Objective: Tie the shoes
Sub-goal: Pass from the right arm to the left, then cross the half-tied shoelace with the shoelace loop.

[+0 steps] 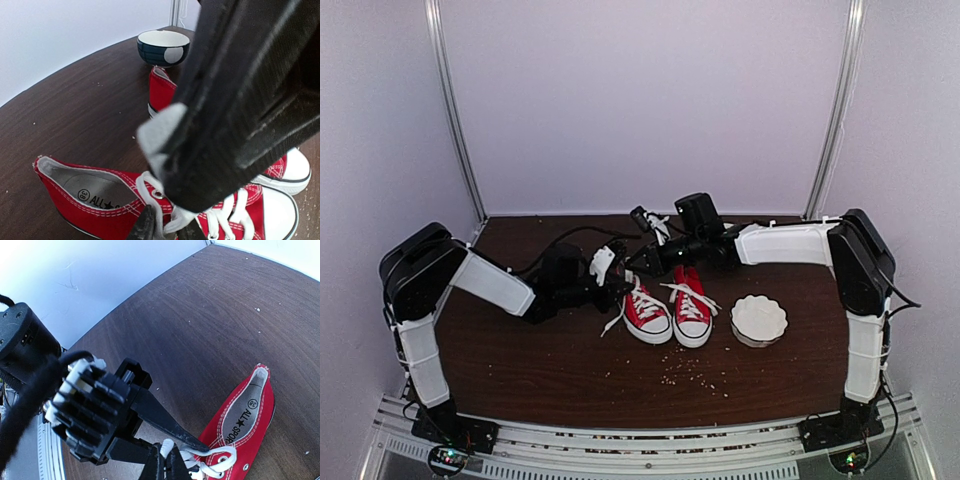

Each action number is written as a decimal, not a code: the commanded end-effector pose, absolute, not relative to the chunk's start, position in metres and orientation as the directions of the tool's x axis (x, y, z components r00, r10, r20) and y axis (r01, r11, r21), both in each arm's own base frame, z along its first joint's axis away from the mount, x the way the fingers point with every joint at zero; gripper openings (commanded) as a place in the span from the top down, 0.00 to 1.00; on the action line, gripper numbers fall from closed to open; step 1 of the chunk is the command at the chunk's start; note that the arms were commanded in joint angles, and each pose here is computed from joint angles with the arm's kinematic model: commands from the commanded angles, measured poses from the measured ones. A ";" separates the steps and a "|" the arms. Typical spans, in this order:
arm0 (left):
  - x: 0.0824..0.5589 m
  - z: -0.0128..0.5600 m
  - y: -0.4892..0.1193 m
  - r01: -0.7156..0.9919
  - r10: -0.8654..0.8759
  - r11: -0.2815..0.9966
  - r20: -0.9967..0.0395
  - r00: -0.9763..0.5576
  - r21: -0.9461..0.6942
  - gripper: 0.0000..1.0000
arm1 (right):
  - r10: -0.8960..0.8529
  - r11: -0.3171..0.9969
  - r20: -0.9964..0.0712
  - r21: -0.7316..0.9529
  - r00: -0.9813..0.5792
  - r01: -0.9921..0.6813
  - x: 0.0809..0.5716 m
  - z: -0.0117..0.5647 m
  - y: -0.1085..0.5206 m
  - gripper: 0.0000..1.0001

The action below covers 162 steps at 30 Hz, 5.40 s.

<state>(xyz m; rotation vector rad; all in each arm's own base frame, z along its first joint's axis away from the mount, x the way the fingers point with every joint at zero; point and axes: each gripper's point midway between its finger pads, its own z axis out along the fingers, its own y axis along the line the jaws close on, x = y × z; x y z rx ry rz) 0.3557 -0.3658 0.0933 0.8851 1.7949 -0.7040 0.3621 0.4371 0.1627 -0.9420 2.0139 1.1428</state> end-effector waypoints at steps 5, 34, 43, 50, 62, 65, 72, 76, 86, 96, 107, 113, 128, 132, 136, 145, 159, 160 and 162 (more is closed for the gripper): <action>0.362 0.090 -0.373 0.822 0.243 0.564 -0.937 -0.252 -0.075 1.00 | -0.278 0.329 -0.814 0.418 -0.510 -0.847 0.361 0.171 0.448 0.90; 0.356 0.109 -0.371 0.825 0.118 0.550 -0.966 -0.230 -0.129 1.00 | -0.363 0.336 -0.694 0.525 -0.622 -0.782 0.372 0.112 0.428 0.87; 0.352 0.109 -0.371 0.829 0.105 0.540 -0.965 -0.239 -0.146 1.00 | -0.373 0.395 -0.703 0.470 -0.605 -0.789 0.381 0.106 0.421 0.81; 0.352 0.108 -0.369 0.824 0.110 0.547 -0.962 -0.248 -0.150 1.00 | -0.377 0.403 -0.697 0.469 -0.610 -0.786 0.385 0.098 0.423 0.77; 0.351 0.104 -0.367 0.819 0.130 0.555 -0.956 -0.262 -0.148 1.00 | -0.391 0.334 -0.734 0.449 -0.556 -0.828 0.374 0.105 0.423 0.71; 0.355 0.100 -0.366 0.803 0.125 0.574 -0.951 -0.281 -0.162 1.00 | -0.385 0.332 -0.745 0.439 -0.545 -0.835 0.371 0.107 0.419 0.69; 0.354 0.100 -0.361 0.790 0.127 0.592 -0.950 -0.285 -0.159 1.00 | -0.330 0.335 -0.757 0.465 -0.564 -0.820 0.374 0.103 0.423 0.67; 0.356 0.101 -0.361 0.788 0.129 0.596 -0.950 -0.286 -0.156 1.00 | -0.297 0.296 -0.773 0.484 -0.561 -0.824 0.376 0.110 0.431 0.68; 0.357 0.102 -0.364 0.797 0.133 0.586 -0.952 -0.276 -0.149 1.00 | -0.328 0.269 -0.750 0.509 -0.575 -0.818 0.375 0.097 0.437 0.77; 0.356 0.103 -0.364 0.798 0.124 0.584 -0.955 -0.269 -0.149 1.00 | -0.357 0.299 -0.754 0.468 -0.552 -0.832 0.378 0.098 0.429 0.89; 0.361 0.108 -0.365 0.806 0.106 0.572 -0.960 -0.259 -0.154 0.88 | -0.343 0.271 -0.771 0.465 -0.536 -0.842 0.371 0.117 0.427 1.00; 0.342 0.114 -0.362 0.886 0.245 0.463 -0.956 -0.164 -0.033 0.61 | -0.344 0.267 -0.770 0.468 -0.537 -0.842 0.368 0.117 0.426 1.00; 0.343 0.057 -0.338 0.941 0.684 0.286 -0.727 -0.066 0.183 0.34 | -0.351 0.253 -0.770 0.470 -0.532 -0.846 0.370 0.118 0.430 1.00; 0.352 0.057 -0.345 0.937 0.670 0.284 -0.741 -0.043 0.202 0.35 | -0.353 0.253 -0.767 0.472 -0.535 -0.844 0.370 0.116 0.430 1.00; 0.359 0.071 -0.355 0.927 0.607 0.315 -0.794 -0.031 0.204 0.42 | -0.356 0.254 -0.765 0.474 -0.537 -0.843 0.371 0.115 0.430 1.00; 0.369 0.080 -0.368 0.921 0.532 0.352 -0.845 -0.050 0.167 0.66 | -0.357 0.245 -0.767 0.474 -0.533 -0.846 0.370 0.116 0.431 1.00; 0.371 0.094 -0.376 0.922 0.461 0.364 -0.886 -0.053 0.134 0.69 | -0.357 0.237 -0.772 0.470 -0.526 -0.850 0.369 0.119 0.431 1.00; 0.371 0.094 -0.377 0.923 0.463 0.361 -0.885 -0.055 0.131 0.68 | -0.356 0.239 -0.773 0.468 -0.526 -0.851 0.370 0.120 0.431 1.00; 0.369 0.092 -0.377 0.927 0.464 0.353 -0.884 -0.056 0.126 0.64 | -0.354 0.245 -0.776 0.462 -0.522 -0.852 0.370 0.122 0.430 1.00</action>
